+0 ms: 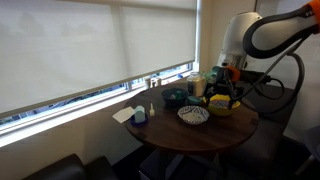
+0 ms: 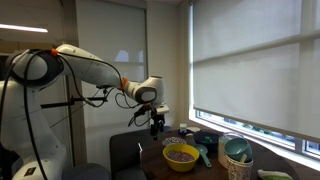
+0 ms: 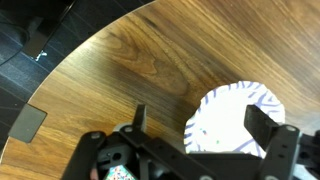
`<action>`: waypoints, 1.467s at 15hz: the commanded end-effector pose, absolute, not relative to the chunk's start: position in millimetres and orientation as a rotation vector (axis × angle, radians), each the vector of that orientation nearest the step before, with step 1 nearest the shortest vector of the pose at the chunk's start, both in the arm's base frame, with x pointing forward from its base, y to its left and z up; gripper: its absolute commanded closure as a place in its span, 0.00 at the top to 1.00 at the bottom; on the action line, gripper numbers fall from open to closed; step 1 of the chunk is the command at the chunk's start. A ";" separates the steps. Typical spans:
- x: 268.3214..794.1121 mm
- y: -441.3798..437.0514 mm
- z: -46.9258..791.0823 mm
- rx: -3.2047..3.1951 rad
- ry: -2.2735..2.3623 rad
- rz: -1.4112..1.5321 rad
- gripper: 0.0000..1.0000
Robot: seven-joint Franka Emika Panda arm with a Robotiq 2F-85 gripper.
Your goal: Put the white plate in the yellow bowl
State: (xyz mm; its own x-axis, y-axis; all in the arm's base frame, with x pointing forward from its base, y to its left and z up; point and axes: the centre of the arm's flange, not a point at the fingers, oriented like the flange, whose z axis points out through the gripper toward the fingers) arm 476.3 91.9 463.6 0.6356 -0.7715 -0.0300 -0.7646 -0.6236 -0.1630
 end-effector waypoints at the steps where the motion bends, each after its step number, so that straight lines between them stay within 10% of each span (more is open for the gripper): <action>1: 487.3 119.9 441.8 -2.602 1.505 -0.233 1.00; 10: 508.1 145.4 395.7 -2.477 1.685 -0.480 0.81; 22: 507.3 154.8 381.7 -2.457 1.715 -0.453 0.00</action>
